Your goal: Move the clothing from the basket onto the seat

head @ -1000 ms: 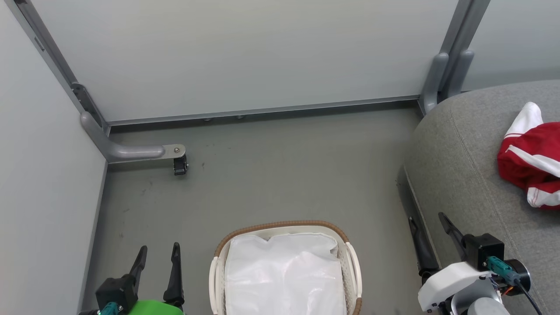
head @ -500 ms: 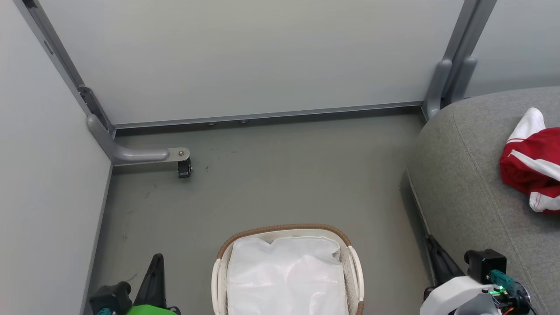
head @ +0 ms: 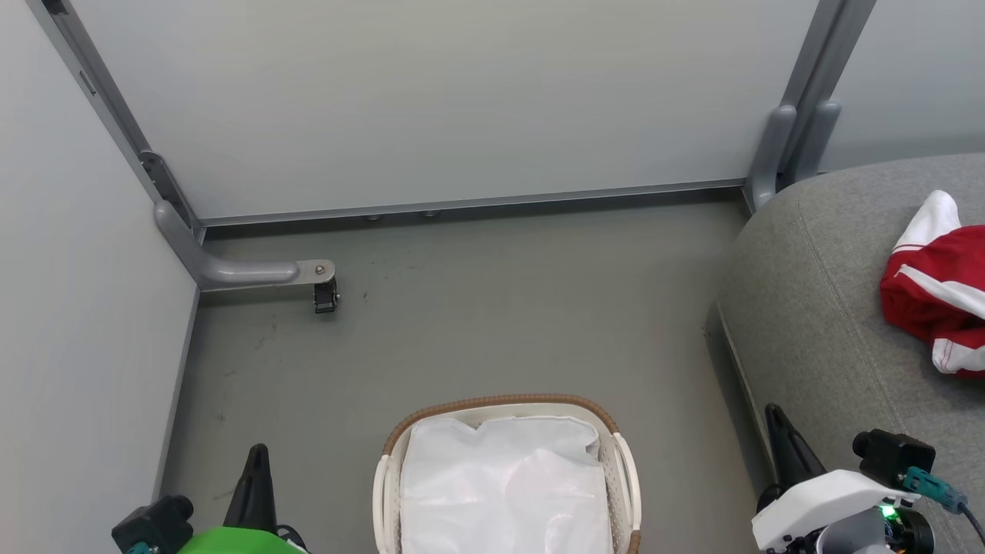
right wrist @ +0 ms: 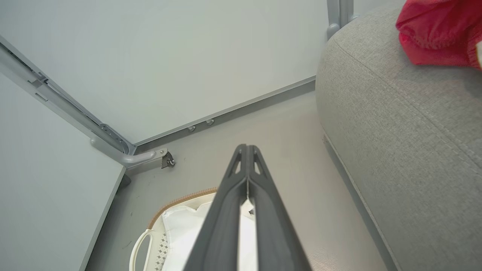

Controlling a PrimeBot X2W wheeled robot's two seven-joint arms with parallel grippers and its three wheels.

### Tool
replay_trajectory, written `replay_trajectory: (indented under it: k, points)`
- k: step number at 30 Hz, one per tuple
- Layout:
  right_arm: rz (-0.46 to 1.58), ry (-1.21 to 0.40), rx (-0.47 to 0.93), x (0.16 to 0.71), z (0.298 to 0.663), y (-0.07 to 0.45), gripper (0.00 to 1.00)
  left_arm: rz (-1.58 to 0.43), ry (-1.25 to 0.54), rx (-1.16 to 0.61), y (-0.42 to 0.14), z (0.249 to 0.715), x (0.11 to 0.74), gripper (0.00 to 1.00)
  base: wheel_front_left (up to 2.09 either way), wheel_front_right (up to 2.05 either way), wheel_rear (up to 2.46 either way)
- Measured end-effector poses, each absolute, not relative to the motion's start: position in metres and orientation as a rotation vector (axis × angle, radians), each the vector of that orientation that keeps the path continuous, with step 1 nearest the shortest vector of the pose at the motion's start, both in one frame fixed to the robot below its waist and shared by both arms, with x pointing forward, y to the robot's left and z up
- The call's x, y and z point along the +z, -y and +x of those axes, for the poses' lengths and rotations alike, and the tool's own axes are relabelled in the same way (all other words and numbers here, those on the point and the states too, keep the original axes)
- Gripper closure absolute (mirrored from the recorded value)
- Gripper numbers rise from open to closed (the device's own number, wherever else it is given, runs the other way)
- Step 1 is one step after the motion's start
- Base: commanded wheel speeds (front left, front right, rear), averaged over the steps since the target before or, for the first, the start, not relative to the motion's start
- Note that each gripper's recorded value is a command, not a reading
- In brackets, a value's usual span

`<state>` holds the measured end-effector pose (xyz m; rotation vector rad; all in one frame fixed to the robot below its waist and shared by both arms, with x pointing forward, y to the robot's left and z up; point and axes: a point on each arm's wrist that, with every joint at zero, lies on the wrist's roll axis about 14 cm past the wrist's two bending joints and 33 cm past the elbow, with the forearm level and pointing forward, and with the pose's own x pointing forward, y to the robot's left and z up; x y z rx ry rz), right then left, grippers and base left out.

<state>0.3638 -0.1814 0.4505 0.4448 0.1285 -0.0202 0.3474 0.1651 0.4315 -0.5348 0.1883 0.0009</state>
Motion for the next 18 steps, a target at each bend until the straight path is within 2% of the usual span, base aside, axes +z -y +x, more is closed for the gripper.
replay_trajectory:
  k: [18]
  points:
    - [0.720, -0.118, -0.072, 0.457, 0.368, 0.190, 1.00, -0.785, -0.163, 0.056, -0.176, 0.359, 0.444, 1.00, 0.00, 0.00, 0.00]
